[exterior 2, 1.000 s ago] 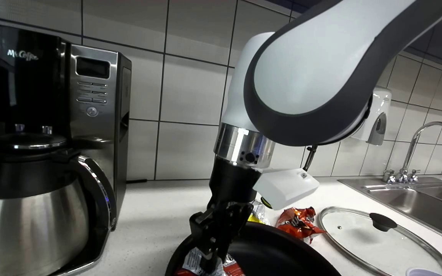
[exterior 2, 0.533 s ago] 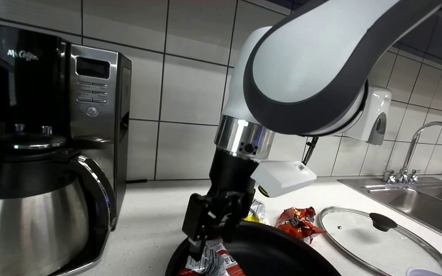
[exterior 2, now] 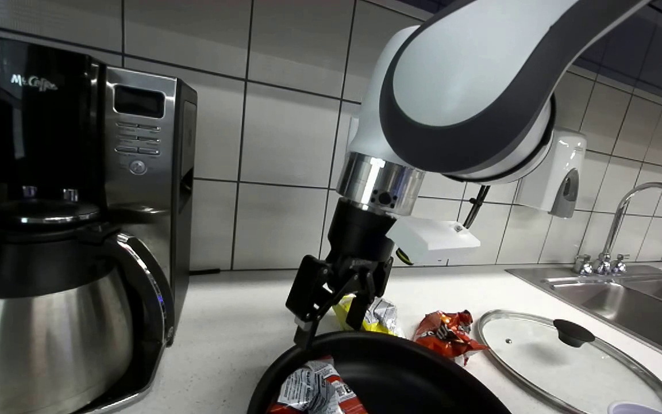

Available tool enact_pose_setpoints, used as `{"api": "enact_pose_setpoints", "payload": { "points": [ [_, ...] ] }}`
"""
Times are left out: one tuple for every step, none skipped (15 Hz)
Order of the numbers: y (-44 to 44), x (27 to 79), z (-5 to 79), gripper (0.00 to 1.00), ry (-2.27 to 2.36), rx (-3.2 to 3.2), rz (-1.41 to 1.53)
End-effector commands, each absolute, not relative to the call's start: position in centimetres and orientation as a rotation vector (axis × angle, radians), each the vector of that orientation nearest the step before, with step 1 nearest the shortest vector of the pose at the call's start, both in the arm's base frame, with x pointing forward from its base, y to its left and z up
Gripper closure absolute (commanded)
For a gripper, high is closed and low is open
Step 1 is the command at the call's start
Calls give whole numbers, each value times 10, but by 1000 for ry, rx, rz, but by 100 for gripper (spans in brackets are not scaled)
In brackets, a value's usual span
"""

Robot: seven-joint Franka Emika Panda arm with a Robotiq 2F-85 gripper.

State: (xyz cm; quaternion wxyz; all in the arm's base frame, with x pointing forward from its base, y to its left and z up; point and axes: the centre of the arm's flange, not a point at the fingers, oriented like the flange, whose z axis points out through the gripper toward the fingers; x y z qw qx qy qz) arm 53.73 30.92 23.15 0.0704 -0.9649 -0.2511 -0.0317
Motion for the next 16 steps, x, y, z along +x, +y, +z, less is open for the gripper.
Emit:
{"api": "enact_pose_setpoints", "payload": {
  "points": [
    [289,545,250,0,-700,-2911,-93],
    [283,548,252,0,-669,-2914,-92],
    [277,552,254,0,-627,-2918,-93],
    [270,556,256,0,-585,-2917,-92],
    [263,559,258,0,-535,-2916,-86],
    [255,562,259,0,-490,-2916,-84],
    [248,565,260,0,-440,-2914,-79],
    [241,568,261,0,-386,-2915,-69],
    [233,570,262,0,-324,-2914,-63],
    [226,573,263,0,-271,-2910,-54],
    [218,575,264,0,-215,-2903,-49],
    [212,578,264,0,-161,-2897,-46],
    [207,580,264,0,-112,-2889,-34],
    [202,582,264,0,-62,-2882,-24],
    [197,583,262,0,-10,-2878,-20],
    [192,585,261,0,40,-2872,-18]
  ]
}}
